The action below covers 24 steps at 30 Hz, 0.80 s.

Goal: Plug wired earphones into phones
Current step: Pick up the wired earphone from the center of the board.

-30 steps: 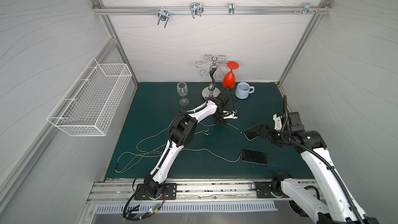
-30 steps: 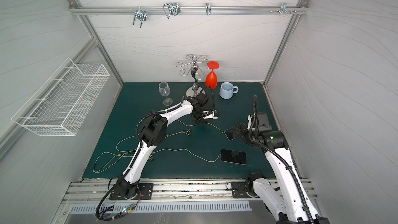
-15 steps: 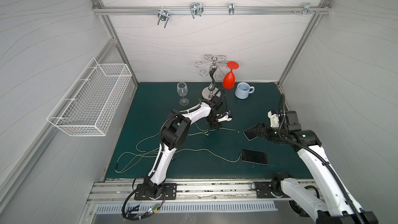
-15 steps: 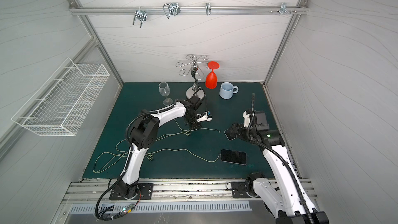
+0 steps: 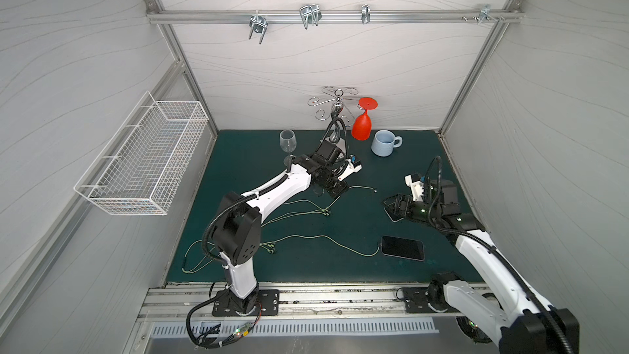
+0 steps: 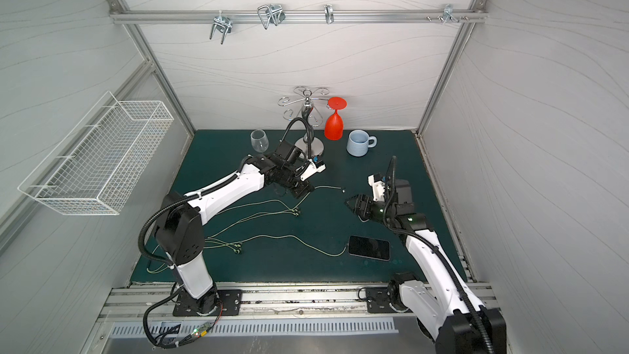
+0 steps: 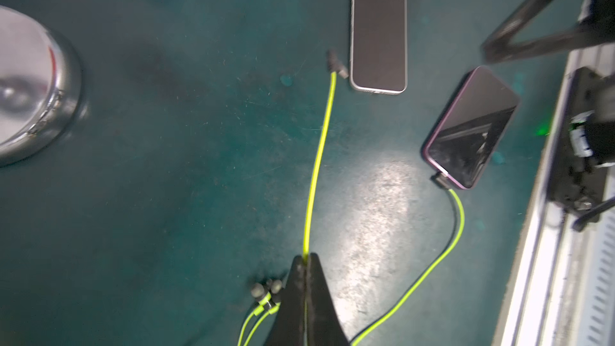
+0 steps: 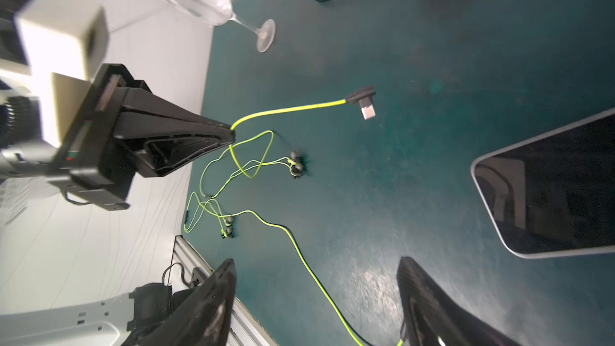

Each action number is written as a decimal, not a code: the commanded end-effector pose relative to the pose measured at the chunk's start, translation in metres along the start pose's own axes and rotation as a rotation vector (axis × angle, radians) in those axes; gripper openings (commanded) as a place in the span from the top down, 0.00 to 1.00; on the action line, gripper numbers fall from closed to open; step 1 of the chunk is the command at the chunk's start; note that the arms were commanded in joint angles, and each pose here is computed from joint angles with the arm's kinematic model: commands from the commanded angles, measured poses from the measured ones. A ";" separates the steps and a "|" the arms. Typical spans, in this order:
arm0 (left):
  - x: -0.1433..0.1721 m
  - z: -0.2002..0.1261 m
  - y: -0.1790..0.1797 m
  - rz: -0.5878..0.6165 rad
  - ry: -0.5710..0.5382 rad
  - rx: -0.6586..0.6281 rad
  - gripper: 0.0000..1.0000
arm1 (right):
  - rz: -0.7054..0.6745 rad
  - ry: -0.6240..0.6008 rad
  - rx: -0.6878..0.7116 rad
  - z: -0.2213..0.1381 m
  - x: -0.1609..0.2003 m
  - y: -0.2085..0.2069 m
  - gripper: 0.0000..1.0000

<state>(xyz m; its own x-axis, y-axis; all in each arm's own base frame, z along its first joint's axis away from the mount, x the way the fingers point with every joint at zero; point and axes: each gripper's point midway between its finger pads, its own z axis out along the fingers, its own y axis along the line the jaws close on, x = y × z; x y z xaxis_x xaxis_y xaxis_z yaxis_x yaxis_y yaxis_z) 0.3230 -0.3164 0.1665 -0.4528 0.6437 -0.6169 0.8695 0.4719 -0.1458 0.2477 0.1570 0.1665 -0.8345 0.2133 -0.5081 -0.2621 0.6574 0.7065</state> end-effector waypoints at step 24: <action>-0.051 -0.122 -0.075 0.077 -0.420 0.153 1.00 | -0.284 -0.218 -0.422 -0.009 -0.044 0.081 0.51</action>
<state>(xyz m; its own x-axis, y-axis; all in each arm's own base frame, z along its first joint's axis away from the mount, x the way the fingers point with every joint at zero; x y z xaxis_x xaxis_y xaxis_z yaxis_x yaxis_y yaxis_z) 0.2570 -0.3098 0.2870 -0.3291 0.3982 -0.8562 0.9212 0.3346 -0.1985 0.2601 0.1887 0.2241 -0.6467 0.2381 -0.7246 -0.6039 0.4206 0.6771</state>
